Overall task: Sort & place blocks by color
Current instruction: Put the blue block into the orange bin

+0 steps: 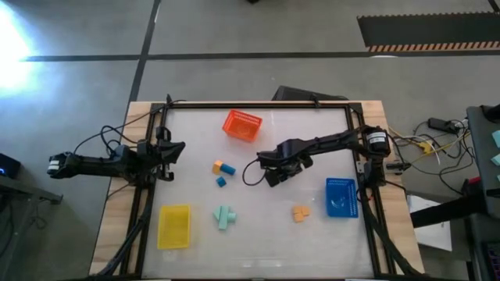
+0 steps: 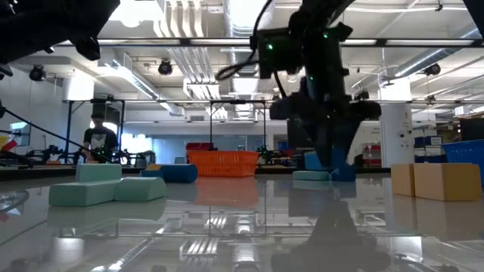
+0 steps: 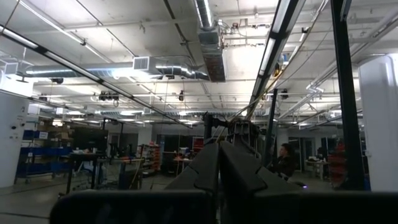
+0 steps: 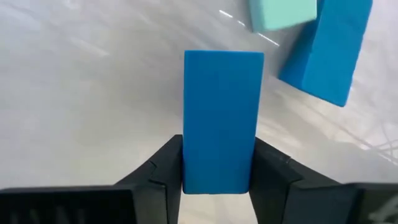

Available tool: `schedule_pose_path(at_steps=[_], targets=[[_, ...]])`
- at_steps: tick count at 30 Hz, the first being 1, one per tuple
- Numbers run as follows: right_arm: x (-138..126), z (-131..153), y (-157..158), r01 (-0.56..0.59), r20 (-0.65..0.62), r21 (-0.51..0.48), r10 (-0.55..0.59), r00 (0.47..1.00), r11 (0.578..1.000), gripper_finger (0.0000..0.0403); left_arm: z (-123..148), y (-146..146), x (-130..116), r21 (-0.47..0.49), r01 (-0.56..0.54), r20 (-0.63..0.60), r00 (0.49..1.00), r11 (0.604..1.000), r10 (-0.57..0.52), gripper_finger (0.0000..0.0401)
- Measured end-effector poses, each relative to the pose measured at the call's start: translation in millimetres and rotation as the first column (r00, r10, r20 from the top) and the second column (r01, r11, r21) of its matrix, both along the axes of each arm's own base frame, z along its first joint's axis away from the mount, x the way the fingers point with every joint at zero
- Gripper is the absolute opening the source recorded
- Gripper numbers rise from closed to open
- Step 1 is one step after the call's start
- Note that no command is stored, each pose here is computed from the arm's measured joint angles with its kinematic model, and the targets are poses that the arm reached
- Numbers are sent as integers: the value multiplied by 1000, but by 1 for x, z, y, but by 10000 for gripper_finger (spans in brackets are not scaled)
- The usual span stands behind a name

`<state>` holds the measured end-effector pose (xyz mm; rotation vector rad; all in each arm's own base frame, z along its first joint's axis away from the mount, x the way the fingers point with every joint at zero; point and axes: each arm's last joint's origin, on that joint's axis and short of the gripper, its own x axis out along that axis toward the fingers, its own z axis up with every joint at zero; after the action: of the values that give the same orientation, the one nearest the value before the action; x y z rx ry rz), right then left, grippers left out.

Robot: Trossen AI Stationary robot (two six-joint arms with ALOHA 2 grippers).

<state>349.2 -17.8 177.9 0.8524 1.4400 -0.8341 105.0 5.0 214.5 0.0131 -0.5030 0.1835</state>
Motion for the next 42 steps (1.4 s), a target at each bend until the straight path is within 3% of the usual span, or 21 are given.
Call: schedule_pose_path(at_steps=[10, 23, 28, 33, 42], targets=[[21, 65, -27, -90, 96, -128, 102, 990, 988, 123, 0, 0, 0, 1, -1, -1, 1000, 1000, 1, 0], [19, 119, -113, -134, 214, -314, 208, 955, 940, 123, 2, 0, 0, 2, -2, 8, 1000, 1000, 2, 0], [23, 123, -136, -125, 283, -379, 243, 928, 917, 123, 2, 0, 0, 6, -5, 7, 1000, 1000, 5, 0], [42, 109, -148, -156, 328, -386, 293, 898, 909, 123, 2, 1, 0, -4, -23, 7, 1000, 1000, 23, 0], [97, 79, -169, -348, 293, -412, 484, 824, 842, 123, 2, 1, 0, -7, -26, 7, 1000, 1000, 26, 0]])
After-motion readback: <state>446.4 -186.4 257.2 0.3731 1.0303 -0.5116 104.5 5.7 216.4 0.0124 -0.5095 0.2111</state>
